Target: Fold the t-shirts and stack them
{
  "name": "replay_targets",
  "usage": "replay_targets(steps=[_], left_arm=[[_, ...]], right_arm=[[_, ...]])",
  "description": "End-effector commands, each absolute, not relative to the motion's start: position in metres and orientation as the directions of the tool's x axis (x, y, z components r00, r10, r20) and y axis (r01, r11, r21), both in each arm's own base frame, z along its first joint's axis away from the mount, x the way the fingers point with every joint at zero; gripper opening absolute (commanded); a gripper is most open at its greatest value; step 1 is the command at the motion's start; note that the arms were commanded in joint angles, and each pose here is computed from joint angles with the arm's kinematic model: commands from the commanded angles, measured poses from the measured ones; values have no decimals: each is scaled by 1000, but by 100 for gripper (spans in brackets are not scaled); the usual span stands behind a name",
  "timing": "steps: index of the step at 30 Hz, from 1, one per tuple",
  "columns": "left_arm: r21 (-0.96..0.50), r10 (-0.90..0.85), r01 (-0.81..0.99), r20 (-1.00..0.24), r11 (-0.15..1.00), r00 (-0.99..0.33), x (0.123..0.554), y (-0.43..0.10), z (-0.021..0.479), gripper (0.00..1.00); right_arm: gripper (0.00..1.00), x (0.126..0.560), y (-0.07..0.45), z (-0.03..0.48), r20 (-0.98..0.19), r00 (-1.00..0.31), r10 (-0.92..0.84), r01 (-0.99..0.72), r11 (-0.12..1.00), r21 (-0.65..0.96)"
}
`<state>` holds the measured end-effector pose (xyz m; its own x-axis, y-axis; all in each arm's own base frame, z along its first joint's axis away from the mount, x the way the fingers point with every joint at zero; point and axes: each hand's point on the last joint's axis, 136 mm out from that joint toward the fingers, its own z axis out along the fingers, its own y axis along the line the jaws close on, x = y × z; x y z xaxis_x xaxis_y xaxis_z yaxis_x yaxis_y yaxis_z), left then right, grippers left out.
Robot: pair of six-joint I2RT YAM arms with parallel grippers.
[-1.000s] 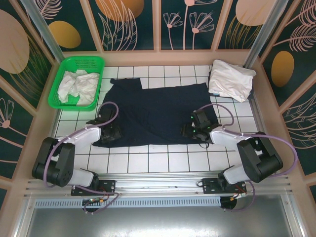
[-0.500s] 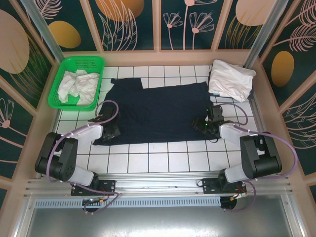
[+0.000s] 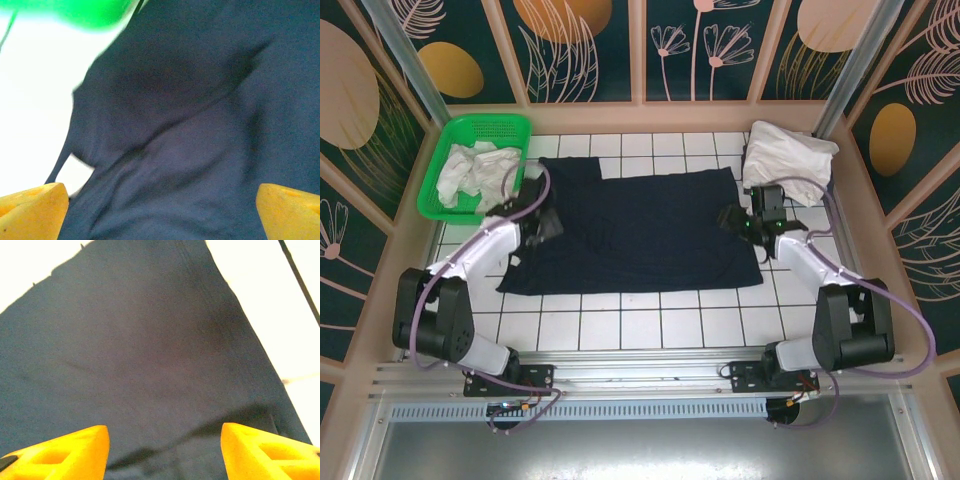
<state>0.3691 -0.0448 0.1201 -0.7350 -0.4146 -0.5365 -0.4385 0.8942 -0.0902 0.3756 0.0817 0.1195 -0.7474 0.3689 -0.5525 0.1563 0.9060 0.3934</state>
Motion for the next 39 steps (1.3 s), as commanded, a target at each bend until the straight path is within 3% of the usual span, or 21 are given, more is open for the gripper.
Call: replay_targets(steps=[1,8,15,23,30,39], left_arm=[[-81,-335,-362,-603,929,-724,423,-57,150,96],[-18,-298,-367,-622,930,-724,547,-66,134,89],[-81,-366,-414,-639,907,-677,617,-54,105,86],[-90,-390,-429,-611,899,-689,630,-42,58,87],[-80,-381,-416,-581,906,-719,631,-44,25,85],[-112,-360,-366,-577,924,-733,637,-54,14,64]], right_arm=[[62,417,89,147,-643,-709,289,71,937,343],[64,494,105,143,-686,-708,166,-20,967,255],[65,555,108,105,-645,-760,81,-25,988,154],[64,593,80,51,-569,-822,14,63,996,-66],[63,606,72,32,-560,-829,11,77,993,-94],[61,609,63,23,-552,-833,10,102,985,-137]])
